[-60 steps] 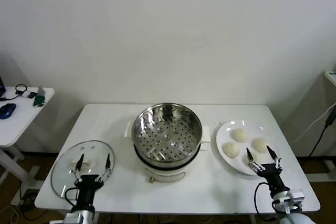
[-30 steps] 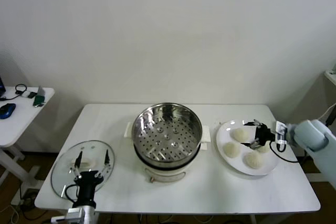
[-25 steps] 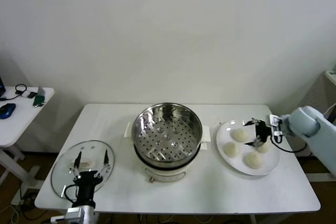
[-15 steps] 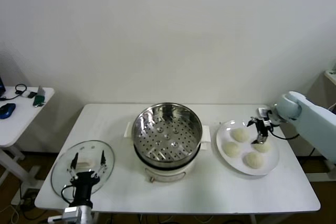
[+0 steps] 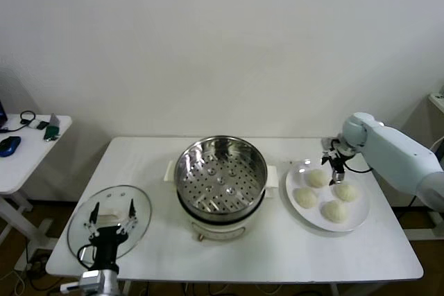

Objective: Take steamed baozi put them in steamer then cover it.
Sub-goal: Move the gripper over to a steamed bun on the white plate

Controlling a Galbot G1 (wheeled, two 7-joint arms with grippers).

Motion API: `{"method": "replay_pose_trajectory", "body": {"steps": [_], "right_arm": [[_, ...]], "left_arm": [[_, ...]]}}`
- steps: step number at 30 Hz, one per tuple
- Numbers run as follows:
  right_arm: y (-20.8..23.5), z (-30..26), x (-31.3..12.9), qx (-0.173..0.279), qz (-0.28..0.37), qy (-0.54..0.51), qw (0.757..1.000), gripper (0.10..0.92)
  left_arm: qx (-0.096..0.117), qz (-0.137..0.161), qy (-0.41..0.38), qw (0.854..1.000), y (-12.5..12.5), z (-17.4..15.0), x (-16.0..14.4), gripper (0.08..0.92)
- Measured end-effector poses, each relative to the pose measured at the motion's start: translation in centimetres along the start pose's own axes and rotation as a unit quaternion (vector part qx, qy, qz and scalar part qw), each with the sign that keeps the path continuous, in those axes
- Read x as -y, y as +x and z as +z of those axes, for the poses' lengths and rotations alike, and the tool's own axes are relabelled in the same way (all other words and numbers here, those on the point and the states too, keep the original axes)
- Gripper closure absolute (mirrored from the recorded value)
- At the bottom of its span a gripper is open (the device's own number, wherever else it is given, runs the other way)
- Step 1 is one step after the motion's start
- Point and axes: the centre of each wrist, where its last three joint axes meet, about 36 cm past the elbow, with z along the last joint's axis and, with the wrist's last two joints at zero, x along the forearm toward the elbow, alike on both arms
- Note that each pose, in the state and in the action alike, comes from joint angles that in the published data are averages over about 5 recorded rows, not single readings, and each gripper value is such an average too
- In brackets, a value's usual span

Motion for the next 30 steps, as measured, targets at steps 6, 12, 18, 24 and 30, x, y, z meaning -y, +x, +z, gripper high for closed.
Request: {"method": "replay_pose_trajectory", "body": {"steps": [6,12,18,24,30], "right_arm": [[-1.3,-0.8,0.4,-0.007,-0.011,0.005,1.0,0.2],[-2.1,-1.5,0.8,-0.011,-0.018,0.01,1.0,0.2],[-2.3,-2.1,1.3,-0.007,-0.017,0.012,1.0,0.2],[-2.3,-2.4,1.7,-0.005,-0.016,0.014,1.0,0.205],[-2.4,-2.4,1.9,-0.004,-0.02,0.018,1.0,0.263]], "left_arm": [[-0.002,-0.001,-0.002,1.0,-0.3,0.1,-0.2,0.177],[-0.004,-0.003,-0.002,1.0,-0.4,0.2,-0.3,0.177],[-0.005,-0.004,-0.003,1.0,-0.5,0.3,-0.4,0.177],[-0.006,-0.004,-0.003,1.0,-0.4,0.4,-0.4,0.177],[-0.007,-0.005,-0.004,1.0,-0.3,0.4,-0.5,0.177]]}}
